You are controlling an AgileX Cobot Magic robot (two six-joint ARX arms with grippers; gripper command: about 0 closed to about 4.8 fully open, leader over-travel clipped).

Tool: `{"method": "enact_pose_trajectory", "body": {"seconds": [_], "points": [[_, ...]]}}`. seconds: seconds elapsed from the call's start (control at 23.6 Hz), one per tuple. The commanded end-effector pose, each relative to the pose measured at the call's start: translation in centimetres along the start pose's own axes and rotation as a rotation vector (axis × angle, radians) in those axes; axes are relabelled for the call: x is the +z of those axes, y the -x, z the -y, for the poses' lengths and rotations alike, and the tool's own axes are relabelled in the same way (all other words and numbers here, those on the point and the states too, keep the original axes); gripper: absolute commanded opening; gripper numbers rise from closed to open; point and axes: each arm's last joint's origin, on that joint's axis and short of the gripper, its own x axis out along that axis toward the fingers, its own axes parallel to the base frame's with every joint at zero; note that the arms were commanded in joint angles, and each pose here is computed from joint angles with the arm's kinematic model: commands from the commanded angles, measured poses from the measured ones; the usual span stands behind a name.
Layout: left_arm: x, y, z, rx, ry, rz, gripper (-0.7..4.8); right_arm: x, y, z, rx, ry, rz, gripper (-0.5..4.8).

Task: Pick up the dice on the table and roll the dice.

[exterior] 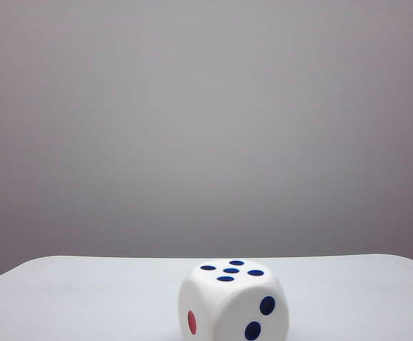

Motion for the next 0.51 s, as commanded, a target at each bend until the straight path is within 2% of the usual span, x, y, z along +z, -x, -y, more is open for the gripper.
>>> {"method": "enact_pose_trajectory", "body": {"seconds": [0.04,0.25,0.42,0.51], "points": [[0.1,0.0,0.0,0.006,0.01,0.004,-0.05,-0.1,-0.1,0.0,-0.003,0.002,0.002,-0.01],[0.2,0.0,0.0,-0.005,0.033,0.01,-0.05,-0.1,-0.1,-0.1,0.008,0.001,0.001,-0.01],[2.3,0.8,0.3,-0.092,0.133,0.074,-0.05,0.9,0.2,-0.2,0.035,-0.05,0.055,-0.02],[4.3,1.5,0.4,-0.095,0.145,0.128,-0.05,2.3,0.6,0.2,-0.094,-0.062,0.107,-0.03]]}}
